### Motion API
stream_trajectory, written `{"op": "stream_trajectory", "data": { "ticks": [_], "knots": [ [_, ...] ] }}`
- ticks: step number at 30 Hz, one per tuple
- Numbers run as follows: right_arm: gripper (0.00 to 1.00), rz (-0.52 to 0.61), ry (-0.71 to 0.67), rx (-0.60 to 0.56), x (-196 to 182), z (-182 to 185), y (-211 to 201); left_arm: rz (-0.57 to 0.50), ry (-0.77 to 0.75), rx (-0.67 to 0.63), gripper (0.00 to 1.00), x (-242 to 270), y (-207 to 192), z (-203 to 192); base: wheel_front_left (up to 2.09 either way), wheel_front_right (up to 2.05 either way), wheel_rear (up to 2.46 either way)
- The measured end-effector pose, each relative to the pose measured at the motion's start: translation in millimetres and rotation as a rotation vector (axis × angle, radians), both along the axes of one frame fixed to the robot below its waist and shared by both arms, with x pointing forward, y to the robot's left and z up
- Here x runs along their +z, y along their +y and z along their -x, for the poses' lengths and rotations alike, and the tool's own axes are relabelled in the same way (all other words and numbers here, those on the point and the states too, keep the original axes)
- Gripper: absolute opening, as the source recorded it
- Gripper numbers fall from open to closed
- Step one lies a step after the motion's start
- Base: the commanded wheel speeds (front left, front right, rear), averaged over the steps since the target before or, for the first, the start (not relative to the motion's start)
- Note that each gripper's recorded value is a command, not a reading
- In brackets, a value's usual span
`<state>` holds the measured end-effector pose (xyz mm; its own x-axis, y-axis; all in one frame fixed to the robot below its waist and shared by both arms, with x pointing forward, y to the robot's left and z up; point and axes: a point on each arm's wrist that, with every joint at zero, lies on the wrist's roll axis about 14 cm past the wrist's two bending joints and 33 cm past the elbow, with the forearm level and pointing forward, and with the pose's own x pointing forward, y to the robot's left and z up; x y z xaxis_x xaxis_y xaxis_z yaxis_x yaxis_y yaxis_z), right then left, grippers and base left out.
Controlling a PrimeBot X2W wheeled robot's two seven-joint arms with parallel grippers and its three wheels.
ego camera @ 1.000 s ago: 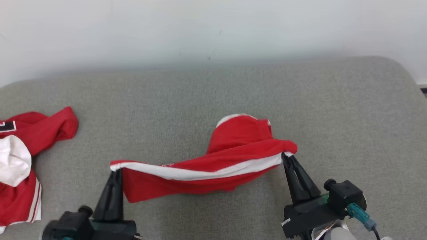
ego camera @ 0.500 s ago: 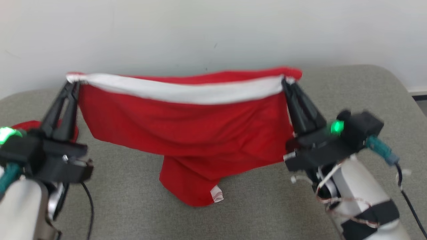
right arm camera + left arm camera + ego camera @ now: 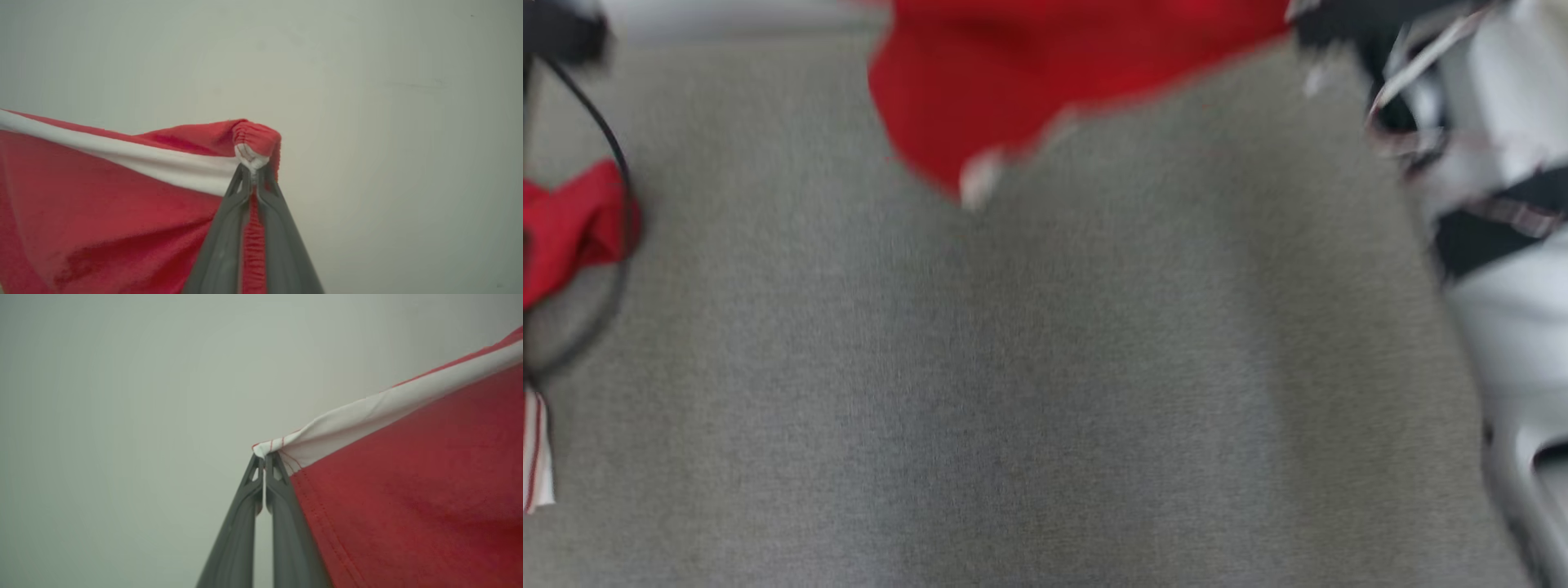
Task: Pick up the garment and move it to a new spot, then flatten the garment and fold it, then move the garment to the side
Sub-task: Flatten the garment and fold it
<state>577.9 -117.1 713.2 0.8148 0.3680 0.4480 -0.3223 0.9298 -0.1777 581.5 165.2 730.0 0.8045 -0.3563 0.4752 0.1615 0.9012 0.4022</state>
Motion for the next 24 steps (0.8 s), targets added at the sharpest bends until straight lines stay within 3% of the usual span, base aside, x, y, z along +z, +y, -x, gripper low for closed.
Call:
{"op": "stream_trajectory", "data": {
  "ticks": [3,6,8,12,19,24],
  "knots": [
    [0.00,0.024,-0.055,-0.036,19,-31,-5,-0.021,-0.075,0.043,0.00,26,4,-24,0.00,0.00,0.00],
    [0.00,0.069,-0.041,-0.063,6,-58,-7,0.000,-0.112,0.040,0.00,33,-3,-39,0.00,0.00,0.00],
    [0.00,0.091,0.006,-0.071,-19,-72,-7,0.016,-0.087,0.026,0.00,18,-7,-48,0.00,0.00,0.00],
    [0.00,0.107,0.191,-0.041,-116,-82,-1,0.050,0.137,0.034,0.00,-86,-2,-62,0.00,0.00,0.00],
    [0.00,0.097,0.471,0.000,-242,-29,-6,0.229,0.477,0.111,0.00,-229,16,-16,0.00,0.00,0.00],
    [0.00,0.052,0.596,0.018,-280,27,-13,0.333,0.650,0.169,0.00,-289,23,40,0.00,0.00,0.00]
  ]
}}
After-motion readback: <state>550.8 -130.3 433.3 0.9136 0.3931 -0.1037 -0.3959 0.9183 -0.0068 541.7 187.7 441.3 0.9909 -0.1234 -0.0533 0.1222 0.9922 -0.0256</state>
